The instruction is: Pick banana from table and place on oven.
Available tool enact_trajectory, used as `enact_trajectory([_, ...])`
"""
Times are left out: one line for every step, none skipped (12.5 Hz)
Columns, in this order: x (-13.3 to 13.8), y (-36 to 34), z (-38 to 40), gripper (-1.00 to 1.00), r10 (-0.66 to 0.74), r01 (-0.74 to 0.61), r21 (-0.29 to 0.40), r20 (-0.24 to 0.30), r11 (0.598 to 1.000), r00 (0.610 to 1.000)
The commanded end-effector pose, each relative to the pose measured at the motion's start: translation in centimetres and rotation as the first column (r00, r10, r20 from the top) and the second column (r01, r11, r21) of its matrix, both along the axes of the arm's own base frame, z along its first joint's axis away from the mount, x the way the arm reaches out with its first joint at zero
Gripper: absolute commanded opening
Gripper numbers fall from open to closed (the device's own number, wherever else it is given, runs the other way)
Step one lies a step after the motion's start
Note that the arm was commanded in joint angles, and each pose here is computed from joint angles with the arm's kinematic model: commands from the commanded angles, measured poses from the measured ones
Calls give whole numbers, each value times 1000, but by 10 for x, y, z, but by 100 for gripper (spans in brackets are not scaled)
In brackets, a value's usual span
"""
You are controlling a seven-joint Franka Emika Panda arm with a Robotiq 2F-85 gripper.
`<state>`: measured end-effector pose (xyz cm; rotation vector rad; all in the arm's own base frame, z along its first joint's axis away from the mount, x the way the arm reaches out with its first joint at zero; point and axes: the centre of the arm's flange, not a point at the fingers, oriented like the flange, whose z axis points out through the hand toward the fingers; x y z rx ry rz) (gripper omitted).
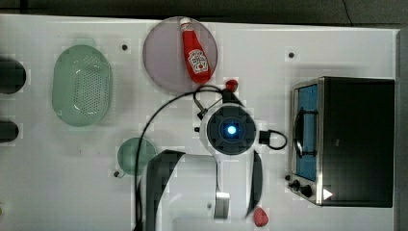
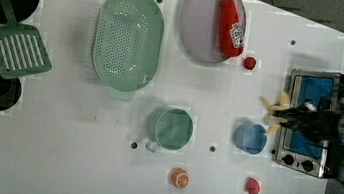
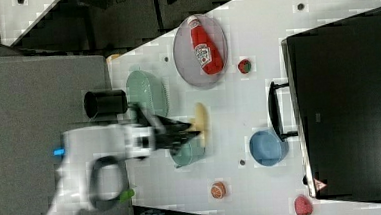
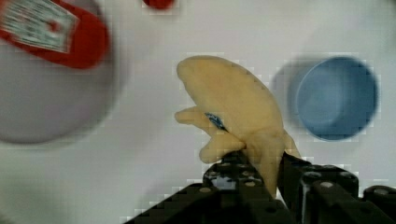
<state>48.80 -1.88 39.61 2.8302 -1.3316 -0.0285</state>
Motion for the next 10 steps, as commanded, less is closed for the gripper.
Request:
enact_trajectory([6,3,109,-58,-32,32,-11,22,999,999])
enact_trajectory([3,2,137,-58,-37,37,-11,3,999,999])
enact_trajectory([3,-2,163,-58,-44,44,-10,-1,999,999])
enact_trajectory([5,-9,182,-58,-58,58,-8,9,998,998])
enact_trajectory([10,-21,190,-58,-75,75,-6,19,997,997])
enact_trajectory([14,-37,191,-58,-80,80,-3,21,997,997])
enact_trajectory([19,-57,187,-58,-68,68,0,17,998,998])
enact_trajectory([25,-82,181,-58,-66,66,-3,16,998,998])
enact_trajectory([27,-109,174,-58,-58,58,-5,9,998,998])
enact_trajectory([28,-139,165,-58,-48,48,-3,-1,999,999])
